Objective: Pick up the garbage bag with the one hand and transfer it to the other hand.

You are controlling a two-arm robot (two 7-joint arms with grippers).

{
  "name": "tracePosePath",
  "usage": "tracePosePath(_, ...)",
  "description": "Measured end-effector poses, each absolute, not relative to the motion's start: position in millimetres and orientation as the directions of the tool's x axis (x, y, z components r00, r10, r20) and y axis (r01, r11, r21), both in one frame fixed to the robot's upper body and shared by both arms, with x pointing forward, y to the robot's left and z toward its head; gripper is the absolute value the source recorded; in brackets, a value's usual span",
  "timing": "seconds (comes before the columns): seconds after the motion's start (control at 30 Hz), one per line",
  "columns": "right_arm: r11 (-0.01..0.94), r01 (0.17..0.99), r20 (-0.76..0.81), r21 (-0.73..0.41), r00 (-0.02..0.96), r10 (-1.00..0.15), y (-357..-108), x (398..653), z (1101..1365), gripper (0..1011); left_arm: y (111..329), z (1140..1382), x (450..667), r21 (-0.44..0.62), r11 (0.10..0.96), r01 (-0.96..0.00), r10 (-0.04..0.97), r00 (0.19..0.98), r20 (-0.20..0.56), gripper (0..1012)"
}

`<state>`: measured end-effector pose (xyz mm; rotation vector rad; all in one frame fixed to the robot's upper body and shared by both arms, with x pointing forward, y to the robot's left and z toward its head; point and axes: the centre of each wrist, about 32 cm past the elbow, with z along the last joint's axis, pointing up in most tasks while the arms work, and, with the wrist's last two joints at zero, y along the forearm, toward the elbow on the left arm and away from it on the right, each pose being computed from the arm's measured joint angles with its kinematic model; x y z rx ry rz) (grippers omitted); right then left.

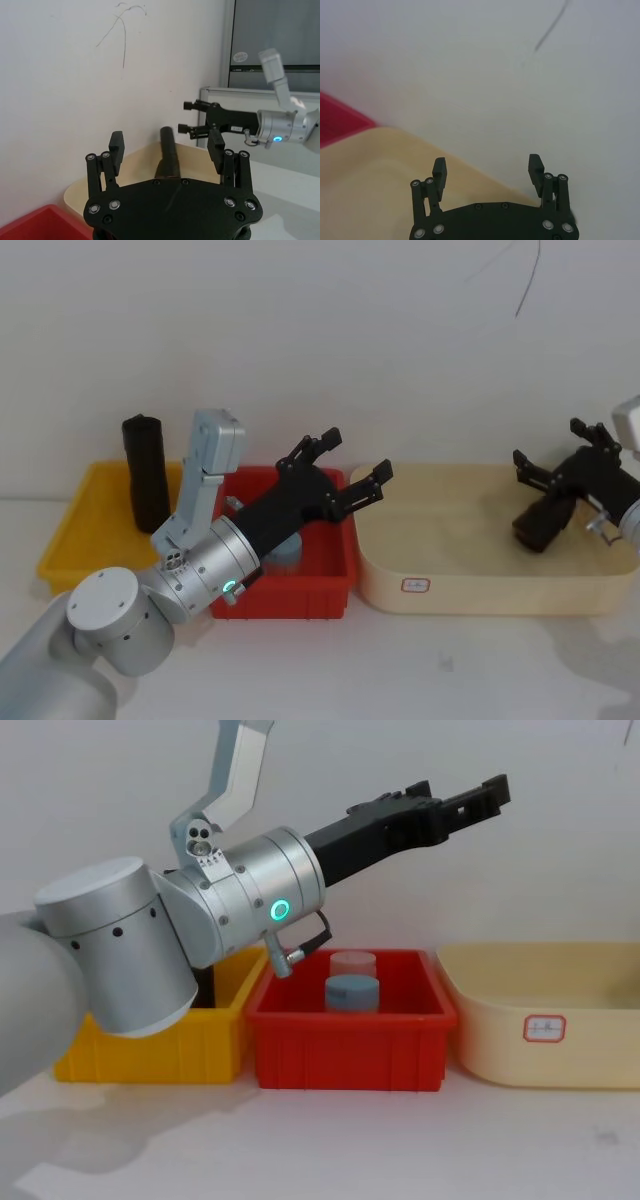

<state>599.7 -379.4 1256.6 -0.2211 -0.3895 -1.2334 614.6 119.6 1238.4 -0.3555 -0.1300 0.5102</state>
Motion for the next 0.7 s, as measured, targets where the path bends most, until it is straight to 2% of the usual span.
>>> tracePosePath(0.4,0.447,0.888,0.443,0.107,0.360,-0.821,-362.7,591.1,1280.6,1001,119.6,1238.4,614.6,-0.364,0.813,-0.454,0.499,0.866,0.034,1000)
tracePosePath(0.7,0.562,0.819,0.456,0.115,0.459,-0.763,-337.2,585.0,1287.6,1001,123.3,1239.5,611.5,-0.367,0.801,-0.473,0.521,0.853,0.040,1000)
